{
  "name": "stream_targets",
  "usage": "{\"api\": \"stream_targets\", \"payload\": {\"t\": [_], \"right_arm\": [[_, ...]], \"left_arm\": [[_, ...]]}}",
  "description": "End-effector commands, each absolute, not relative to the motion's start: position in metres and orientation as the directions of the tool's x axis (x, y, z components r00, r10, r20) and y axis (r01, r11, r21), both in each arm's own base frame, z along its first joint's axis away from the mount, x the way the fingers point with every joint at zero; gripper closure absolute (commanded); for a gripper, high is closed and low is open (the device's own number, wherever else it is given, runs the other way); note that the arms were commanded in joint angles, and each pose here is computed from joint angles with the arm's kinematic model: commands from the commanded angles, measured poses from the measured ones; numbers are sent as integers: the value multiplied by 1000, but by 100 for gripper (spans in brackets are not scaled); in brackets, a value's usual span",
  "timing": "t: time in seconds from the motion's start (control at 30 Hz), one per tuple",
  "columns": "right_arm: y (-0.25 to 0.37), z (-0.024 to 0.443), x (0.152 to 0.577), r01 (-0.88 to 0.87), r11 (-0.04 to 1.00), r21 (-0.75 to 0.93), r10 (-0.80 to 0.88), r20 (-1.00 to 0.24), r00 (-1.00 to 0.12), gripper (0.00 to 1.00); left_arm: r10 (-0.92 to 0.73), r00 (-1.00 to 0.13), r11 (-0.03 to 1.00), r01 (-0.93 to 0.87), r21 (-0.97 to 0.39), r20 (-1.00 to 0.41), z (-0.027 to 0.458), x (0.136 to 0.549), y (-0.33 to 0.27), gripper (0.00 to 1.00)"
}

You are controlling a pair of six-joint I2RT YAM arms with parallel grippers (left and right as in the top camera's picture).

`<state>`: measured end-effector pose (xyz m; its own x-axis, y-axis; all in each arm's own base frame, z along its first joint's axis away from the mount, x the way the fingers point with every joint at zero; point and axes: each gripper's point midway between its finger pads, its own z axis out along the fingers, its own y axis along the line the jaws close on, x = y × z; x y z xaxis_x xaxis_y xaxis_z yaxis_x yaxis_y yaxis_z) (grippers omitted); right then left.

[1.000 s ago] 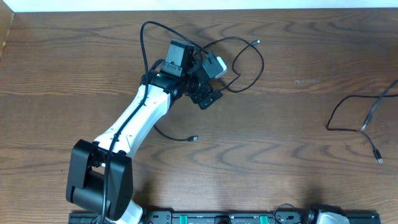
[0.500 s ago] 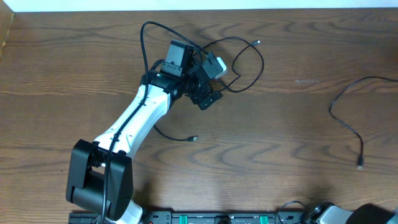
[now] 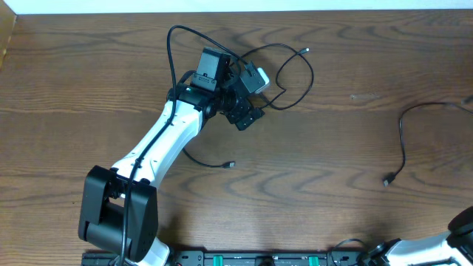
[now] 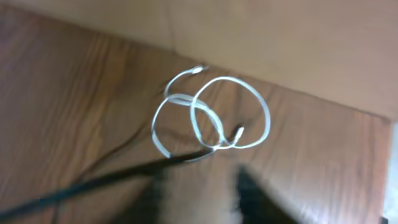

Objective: Untangle cables

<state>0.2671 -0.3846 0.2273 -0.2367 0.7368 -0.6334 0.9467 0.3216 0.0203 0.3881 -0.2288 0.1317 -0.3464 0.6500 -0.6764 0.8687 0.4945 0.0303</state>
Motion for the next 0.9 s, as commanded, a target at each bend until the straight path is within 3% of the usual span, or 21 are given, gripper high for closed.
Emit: {"api": "stream_targets", "payload": {"t": [0.0,0.03,0.17,0.3,0.37,0.53,0.6,0.7,0.87], "right_arm": [[-373,220,288,891,448,80,733,-603,-315,12],[-371,219,292,882,461,96,735,-599,-319,1],[-351,216,308,825,534,186,746,-563,-356,1],[-305,214,334,703,603,377,779,-467,-418,1],[-289,210,339,691,618,376,775,-438,-456,1],[-231,201,362,578,749,324,662,-402,-632,17],[-206,196,372,537,792,291,611,-388,-690,16],[-171,185,375,491,850,193,527,-342,-778,6],[-149,163,349,470,881,-58,448,-217,-867,1]], "left_arm": [[639,-345,490,872,19,-687,137,385,-231,2],[639,-345,490,872,19,-687,137,385,-231,2],[639,-345,490,871,19,-688,137,385,-231,2],[639,-344,490,872,19,-688,137,385,-231,2],[639,-344,490,872,19,-688,137,385,-231,2],[639,-345,490,871,19,-688,137,385,-231,2],[639,-345,490,872,19,-687,137,385,-231,2],[639,-345,490,872,19,-687,137,385,-231,2],[639,-345,490,872,19,-687,137,385,-231,2]]}}
